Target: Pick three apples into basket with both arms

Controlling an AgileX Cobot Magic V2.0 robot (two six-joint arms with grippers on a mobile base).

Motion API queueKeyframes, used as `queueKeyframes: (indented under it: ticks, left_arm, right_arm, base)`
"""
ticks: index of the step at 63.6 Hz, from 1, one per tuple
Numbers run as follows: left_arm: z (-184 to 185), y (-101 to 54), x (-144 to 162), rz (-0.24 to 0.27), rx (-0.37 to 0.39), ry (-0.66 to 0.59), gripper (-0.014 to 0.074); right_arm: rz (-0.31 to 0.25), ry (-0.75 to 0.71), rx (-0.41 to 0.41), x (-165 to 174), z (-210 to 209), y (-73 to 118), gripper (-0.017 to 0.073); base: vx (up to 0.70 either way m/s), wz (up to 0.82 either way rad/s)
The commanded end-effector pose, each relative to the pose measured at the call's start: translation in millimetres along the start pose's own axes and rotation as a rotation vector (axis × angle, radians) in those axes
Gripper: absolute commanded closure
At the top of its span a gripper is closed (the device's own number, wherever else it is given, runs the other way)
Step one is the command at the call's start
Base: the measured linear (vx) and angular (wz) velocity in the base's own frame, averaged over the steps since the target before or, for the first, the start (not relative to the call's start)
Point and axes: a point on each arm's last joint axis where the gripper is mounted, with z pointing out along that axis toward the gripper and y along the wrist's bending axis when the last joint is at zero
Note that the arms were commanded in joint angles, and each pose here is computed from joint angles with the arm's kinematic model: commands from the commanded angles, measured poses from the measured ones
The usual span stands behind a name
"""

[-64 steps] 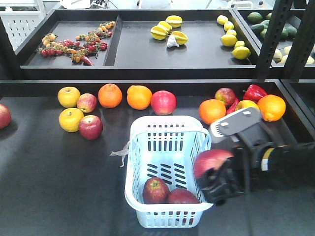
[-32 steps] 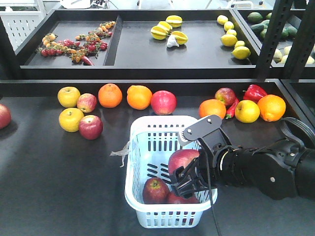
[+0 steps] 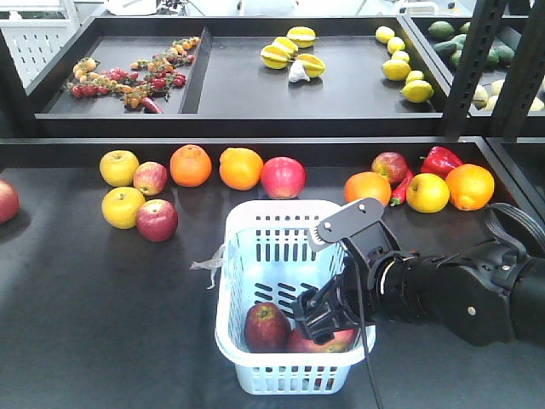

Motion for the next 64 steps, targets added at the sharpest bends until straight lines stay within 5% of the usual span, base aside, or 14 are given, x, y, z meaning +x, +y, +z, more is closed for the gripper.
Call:
queueKeyframes:
  ticks: [1, 38, 64]
  left_arm:
    - [-4.8, -0.5, -10.9, -0.001, 0.016, -0.077, 0.0007]
    - [-4.8, -0.5, -10.9, -0.001, 0.016, -0.077, 0.0007]
    - [-4.8, -0.5, -10.9, -0.001, 0.016, -0.077, 0.0007]
  right_arm:
    - [-0.019, -0.088, 0.005, -15.0, -12.9, 0.7, -0.0092]
    - [-0.014, -0.087, 0.003, -11.7, -71.6, 1.7, -0.006]
    - [0.185, -0.099, 0.281, 22.3, -167.2, -49.0, -0.005]
  base:
    - [0.0, 0.0]
    - [0.0, 0.0]
    - [0.0, 0.0]
